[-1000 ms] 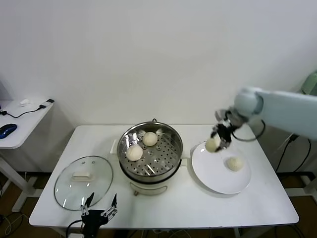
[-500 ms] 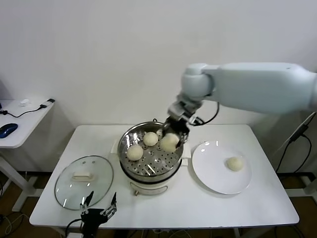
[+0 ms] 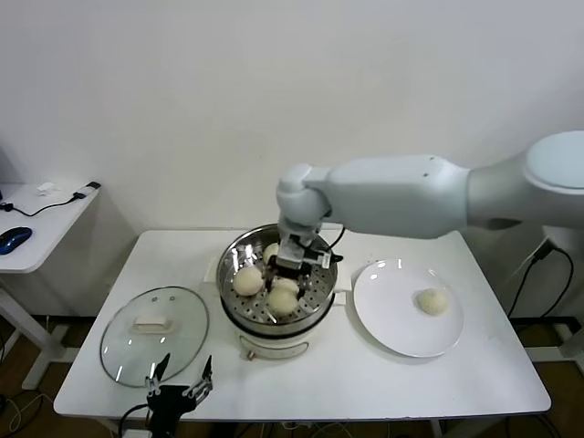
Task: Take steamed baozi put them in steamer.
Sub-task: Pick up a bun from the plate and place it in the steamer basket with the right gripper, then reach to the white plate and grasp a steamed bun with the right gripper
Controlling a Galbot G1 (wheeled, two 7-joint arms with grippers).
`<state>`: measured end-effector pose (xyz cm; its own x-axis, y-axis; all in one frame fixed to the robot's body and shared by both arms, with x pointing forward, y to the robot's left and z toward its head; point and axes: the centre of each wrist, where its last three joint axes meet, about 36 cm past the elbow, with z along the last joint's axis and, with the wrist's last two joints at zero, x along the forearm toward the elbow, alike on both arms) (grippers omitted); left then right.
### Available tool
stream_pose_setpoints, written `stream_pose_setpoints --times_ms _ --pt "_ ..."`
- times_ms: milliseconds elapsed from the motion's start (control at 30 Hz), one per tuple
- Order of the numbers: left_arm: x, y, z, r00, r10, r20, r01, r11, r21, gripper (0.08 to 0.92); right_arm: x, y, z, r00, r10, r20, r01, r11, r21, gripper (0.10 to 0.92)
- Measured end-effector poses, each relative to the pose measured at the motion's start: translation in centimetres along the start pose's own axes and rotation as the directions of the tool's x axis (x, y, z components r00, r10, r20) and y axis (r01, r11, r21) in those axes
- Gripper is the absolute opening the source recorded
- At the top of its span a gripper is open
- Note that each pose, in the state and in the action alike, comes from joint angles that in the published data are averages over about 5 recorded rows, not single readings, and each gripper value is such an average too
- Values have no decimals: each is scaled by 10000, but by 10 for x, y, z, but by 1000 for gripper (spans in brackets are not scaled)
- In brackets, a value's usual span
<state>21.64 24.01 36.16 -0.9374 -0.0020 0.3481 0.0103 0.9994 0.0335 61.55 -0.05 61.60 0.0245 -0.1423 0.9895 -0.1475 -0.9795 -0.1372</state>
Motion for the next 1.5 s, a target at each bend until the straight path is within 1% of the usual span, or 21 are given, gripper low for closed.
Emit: stream_pose_setpoints --times_ms 233,300,467,533,600,733,933,1067,1200,1333,1500 --pt "0 0 1 10000 13 -33 -13 10000 -4 823 -21 -8 4 9999 -41 159 35 9992 389 637" --pt "-1 0 1 10000 14 -27 -14 10000 -5 823 -26 -10 6 9998 12 204 -22 9989 471 650" --pt "-1 0 1 10000 39 -28 -39 10000 -10 823 -27 -11 10 9995 216 248 -230 9980 586 765" --pt "-1 0 1 10000 52 -31 -52 10000 -16 823 -24 -11 13 9992 303 260 -318 9976 617 798" --pt "-1 0 1 10000 57 -23 -57 10000 -21 823 -20 -10 15 9989 371 283 -389 9972 642 817" --pt "0 -1 0 10000 74 5 -74 10000 -20 823 -4 -5 22 9987 422 282 -437 9976 535 822" --pt "0 -3 0 9999 133 42 -134 9999 23 823 42 18 48 9980 618 108 -612 9972 -435 823" --pt "1 -5 0 9999 148 53 -148 9999 44 823 78 48 69 9961 861 -181 -879 9823 -1652 823" --pt "2 -3 0 9999 114 80 -114 9999 47 823 110 98 89 9932 884 -752 -1095 9291 -3532 823" --pt "0 -3 -1 9999 101 118 -102 9999 80 823 123 165 103 9904 574 -1256 -1180 8241 -5540 823" --pt "-1 -4 -1 9999 132 99 -133 9999 109 823 117 249 111 9882 113 -1531 -1227 6578 -7431 823"
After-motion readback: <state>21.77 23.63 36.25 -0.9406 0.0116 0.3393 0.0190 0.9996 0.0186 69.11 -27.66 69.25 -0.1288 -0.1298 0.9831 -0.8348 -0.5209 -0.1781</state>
